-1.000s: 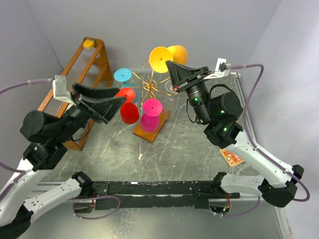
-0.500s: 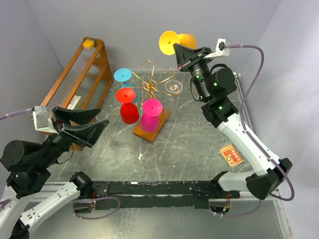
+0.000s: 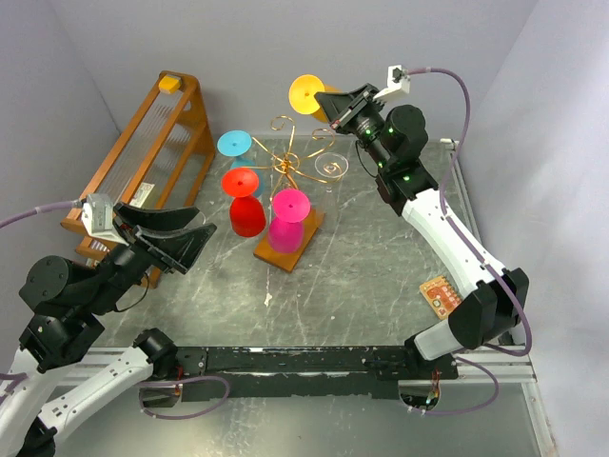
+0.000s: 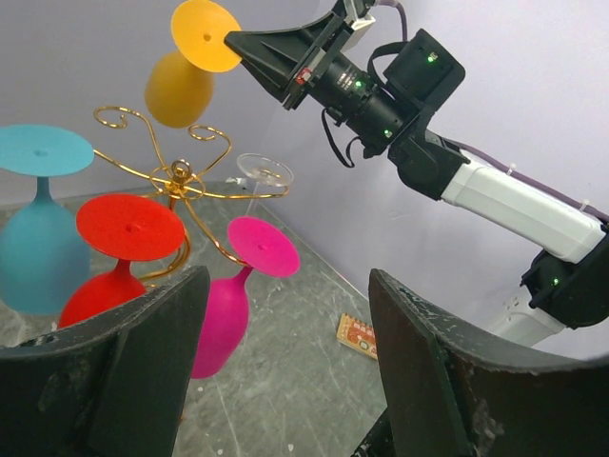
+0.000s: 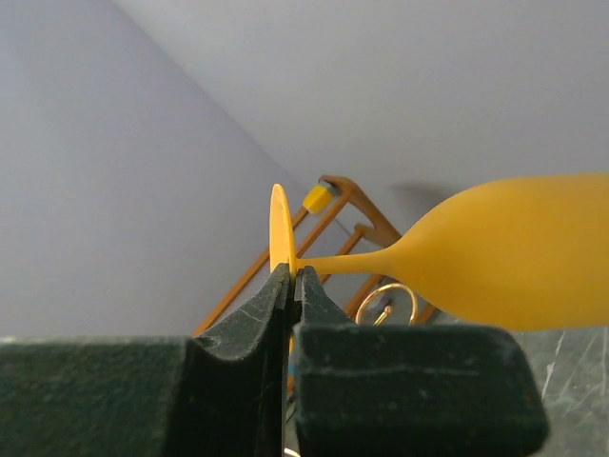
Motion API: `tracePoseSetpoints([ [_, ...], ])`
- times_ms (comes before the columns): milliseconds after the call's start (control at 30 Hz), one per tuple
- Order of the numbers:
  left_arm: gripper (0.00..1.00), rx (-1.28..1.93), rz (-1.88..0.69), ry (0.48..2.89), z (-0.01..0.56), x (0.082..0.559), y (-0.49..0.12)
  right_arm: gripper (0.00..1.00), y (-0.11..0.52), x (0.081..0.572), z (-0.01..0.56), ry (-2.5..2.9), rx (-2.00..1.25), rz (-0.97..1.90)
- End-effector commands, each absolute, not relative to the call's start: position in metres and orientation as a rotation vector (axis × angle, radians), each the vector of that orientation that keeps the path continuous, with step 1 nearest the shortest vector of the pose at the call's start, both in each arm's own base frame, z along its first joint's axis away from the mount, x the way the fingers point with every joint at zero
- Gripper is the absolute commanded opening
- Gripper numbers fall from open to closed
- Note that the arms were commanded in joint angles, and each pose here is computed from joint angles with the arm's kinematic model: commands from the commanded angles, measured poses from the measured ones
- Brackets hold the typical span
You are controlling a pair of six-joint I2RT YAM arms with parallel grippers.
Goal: Place the wine glass upside down on the wine glass rack
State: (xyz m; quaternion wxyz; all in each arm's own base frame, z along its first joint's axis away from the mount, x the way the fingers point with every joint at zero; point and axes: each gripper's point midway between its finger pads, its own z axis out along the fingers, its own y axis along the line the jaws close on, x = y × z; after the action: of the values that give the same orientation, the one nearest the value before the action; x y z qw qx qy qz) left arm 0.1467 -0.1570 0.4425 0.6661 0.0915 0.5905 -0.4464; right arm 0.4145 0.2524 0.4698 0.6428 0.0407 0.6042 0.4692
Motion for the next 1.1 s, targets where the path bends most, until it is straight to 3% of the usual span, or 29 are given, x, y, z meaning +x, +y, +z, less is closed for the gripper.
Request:
tracePoseSetpoints([
  [0, 0.78, 0.173, -1.007, 1.360, 0.438, 0.151, -0.157, 0.00, 0.263, 0.412, 0.465, 1.412, 0.078, 1.198],
  [400, 0.78, 0.141, -1.006, 1.387, 0.432, 0.155, -0.156, 0.00, 0.277, 0.409, 0.422, 1.642, 0.100, 1.253],
  [1067, 0.77, 0.112, -0.999, 1.413, 0.429, 0.155, -0.152, 0.00, 0.273, 0.390, 0.413, 1.704, 0.141, 1.290],
])
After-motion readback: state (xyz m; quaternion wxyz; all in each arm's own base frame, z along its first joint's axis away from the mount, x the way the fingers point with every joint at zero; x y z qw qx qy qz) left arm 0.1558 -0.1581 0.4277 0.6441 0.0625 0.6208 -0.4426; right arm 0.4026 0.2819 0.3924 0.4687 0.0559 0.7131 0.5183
